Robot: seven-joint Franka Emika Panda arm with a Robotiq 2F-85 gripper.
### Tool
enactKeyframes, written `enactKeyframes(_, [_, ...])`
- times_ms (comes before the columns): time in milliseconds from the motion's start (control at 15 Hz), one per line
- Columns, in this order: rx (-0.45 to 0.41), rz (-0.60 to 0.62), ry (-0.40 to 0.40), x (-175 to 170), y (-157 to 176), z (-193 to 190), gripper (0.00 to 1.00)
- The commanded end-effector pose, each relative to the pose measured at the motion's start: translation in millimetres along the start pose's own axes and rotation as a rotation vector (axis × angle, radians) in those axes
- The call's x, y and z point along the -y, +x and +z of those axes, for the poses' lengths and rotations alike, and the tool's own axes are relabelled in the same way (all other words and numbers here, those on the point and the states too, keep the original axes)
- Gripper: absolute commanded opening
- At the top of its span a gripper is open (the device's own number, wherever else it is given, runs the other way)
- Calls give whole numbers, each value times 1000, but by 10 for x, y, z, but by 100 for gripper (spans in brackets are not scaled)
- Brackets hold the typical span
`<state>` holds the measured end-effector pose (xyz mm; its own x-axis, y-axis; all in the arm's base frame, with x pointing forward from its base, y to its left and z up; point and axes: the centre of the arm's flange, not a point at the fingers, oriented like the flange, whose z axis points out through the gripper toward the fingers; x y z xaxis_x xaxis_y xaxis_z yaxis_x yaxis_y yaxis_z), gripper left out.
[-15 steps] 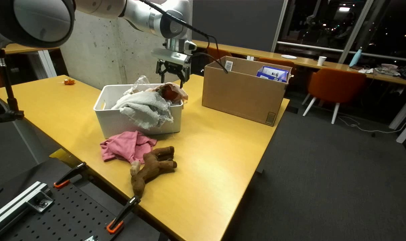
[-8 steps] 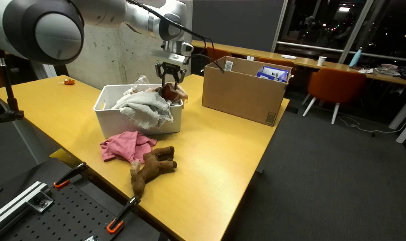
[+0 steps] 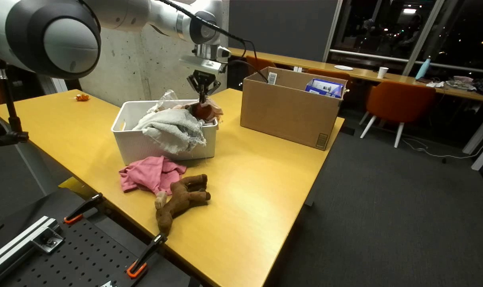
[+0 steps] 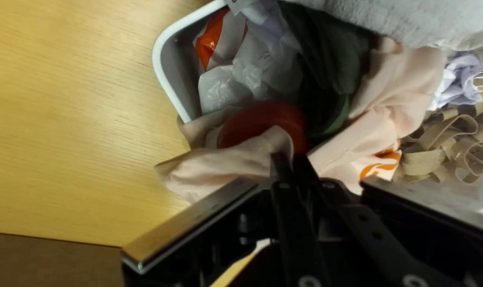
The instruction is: Take the moose and the beet plush toys out of the basket
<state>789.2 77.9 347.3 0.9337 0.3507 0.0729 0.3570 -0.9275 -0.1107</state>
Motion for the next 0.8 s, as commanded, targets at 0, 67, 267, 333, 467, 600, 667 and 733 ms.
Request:
enactKeyframes(0, [21, 31, 14, -7, -205, -251, 0])
enactKeyframes(67, [22, 41, 15, -27, -258, -275, 2])
enactKeyframes(267, [32, 82, 13, -90, -556, -373, 2])
enactKeyframes(333, [37, 97, 7, -126, -643, -409, 2])
enactKeyframes(467, [41, 132, -2, -214, -905, -591, 2])
enactKeyframes(600, [36, 169, -15, -311, -1069, -805, 2])
enactKeyframes(667, [33, 185, -20, -352, -1157, -920, 2])
enactKeyframes(733, [27, 198, -31, -396, -1257, -1035, 2])
